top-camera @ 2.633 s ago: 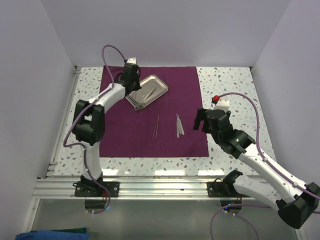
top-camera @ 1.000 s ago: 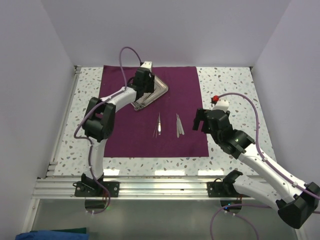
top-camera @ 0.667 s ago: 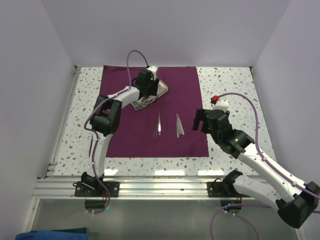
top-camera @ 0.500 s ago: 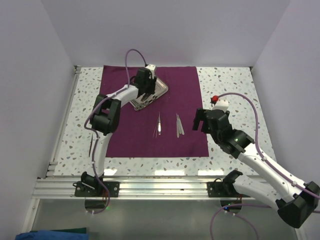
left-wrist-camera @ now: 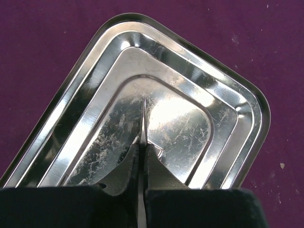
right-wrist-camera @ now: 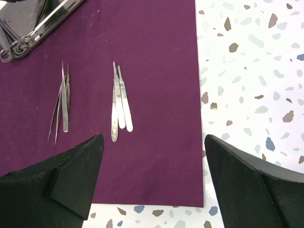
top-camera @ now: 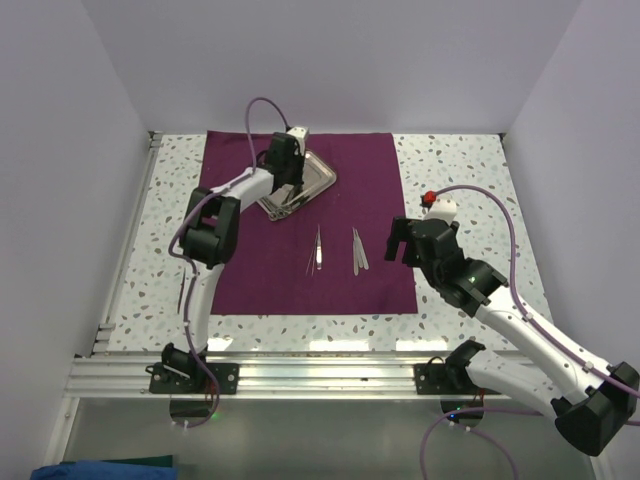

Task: Open and lay out the surgical kit
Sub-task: Pick up the medical item from the container, then place the medical item in the surgical kit.

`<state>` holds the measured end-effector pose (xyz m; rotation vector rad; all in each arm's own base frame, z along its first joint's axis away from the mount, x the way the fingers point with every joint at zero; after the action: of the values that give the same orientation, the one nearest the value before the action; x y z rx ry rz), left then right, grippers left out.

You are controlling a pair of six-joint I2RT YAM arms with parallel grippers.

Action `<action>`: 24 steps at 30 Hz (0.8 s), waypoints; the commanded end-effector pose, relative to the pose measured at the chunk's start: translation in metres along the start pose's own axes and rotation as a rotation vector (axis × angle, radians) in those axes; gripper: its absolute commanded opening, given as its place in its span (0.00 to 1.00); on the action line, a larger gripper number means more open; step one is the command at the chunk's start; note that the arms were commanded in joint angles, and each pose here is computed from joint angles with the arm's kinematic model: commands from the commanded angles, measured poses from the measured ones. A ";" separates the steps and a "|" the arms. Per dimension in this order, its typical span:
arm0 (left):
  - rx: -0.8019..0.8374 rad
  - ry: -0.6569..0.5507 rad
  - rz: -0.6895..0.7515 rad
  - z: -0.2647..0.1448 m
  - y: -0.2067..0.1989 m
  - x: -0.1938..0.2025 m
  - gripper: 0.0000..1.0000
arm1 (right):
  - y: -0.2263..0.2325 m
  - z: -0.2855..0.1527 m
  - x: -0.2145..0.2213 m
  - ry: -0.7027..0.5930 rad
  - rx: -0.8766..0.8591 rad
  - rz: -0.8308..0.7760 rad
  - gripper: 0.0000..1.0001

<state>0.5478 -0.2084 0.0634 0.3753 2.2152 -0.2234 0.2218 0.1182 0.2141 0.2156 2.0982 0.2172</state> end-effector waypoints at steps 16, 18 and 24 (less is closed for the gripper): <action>-0.118 -0.256 -0.271 -0.153 0.013 -0.034 0.00 | 0.004 0.004 -0.004 -0.022 -0.011 0.021 0.90; -0.104 -0.217 -0.342 -0.157 0.006 -0.007 0.00 | 0.005 0.005 -0.003 -0.020 -0.015 0.021 0.90; -0.066 -0.199 -0.419 -0.161 -0.051 0.037 0.00 | 0.005 0.006 -0.002 -0.016 -0.011 0.018 0.89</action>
<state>0.4053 -0.1719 0.1417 -0.0725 2.1073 -0.3142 0.2224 0.1199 0.2079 0.2068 2.1176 0.2115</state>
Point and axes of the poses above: each gripper's point midway between its finger pads, its own z axis out along the fingers, its own y axis along the line the jaws close on, x = y × z, the point moved 5 cm from there along -z, back along the fingers, and after that the axes turned 5 degrees about z, right-handed, at the moved point
